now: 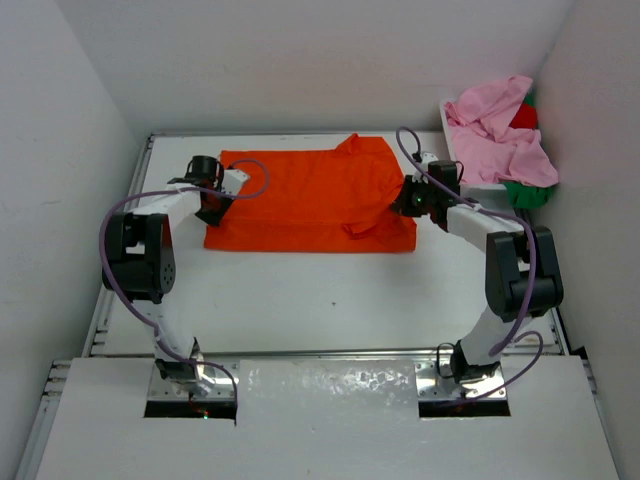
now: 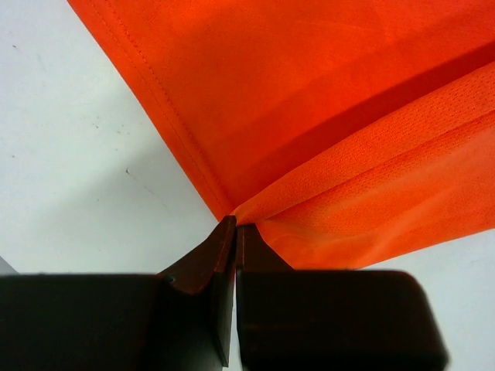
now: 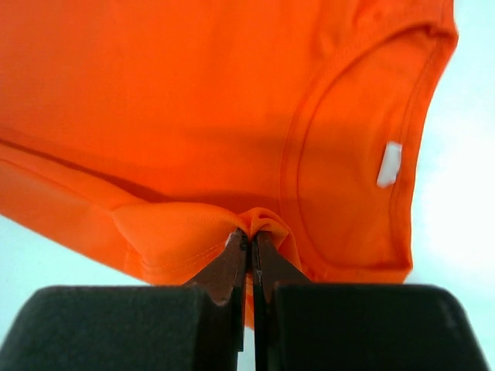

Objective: Fold and stack the t-shirts

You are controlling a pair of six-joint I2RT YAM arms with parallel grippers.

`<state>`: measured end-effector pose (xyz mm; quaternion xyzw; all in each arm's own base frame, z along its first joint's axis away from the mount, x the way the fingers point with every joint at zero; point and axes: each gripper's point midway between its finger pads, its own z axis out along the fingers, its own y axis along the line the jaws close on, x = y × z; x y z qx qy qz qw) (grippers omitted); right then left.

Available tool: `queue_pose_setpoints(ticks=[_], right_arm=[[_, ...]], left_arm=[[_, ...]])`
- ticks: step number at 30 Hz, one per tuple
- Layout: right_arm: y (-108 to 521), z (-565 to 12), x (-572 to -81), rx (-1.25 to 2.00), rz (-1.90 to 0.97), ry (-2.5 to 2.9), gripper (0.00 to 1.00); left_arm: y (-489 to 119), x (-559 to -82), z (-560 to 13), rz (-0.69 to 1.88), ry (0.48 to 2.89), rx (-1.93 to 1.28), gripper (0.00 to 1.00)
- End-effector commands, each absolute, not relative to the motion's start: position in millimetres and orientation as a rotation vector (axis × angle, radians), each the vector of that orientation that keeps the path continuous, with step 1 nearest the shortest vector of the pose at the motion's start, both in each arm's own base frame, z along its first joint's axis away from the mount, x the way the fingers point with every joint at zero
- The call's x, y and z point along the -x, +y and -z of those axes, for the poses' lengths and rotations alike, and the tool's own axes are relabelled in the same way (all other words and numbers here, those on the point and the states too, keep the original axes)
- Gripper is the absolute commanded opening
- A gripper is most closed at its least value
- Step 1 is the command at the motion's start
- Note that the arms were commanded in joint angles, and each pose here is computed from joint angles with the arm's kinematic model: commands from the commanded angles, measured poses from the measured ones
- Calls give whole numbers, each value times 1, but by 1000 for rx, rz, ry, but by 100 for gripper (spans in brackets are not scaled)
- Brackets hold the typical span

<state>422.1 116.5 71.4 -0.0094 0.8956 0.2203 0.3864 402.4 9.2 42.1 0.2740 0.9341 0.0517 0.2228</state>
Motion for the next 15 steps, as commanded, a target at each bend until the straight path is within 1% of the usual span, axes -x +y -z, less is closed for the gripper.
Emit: queue_pose_setpoints(ticks=[1,7,13,14,15], right_arm=[[113,-82,-447,88,-513,2230,0],[113,-71,-462,115,-491,2265,0],[104,-56,-470,87,-428,2298,0],[98,-50,-473,62,-396,2310,0],[96,-47,-476,50,-382,2315,0]], left_arm=[[15,-416,-42,-158,2569,-678,0],[10,-423,-35,-114,2591,-658,0],[12,-435,-33,-134,2594,-594,0],[12,-439,-36,-134,2585,-577,3],[11,-440,-35,-131,2586,-567,4]])
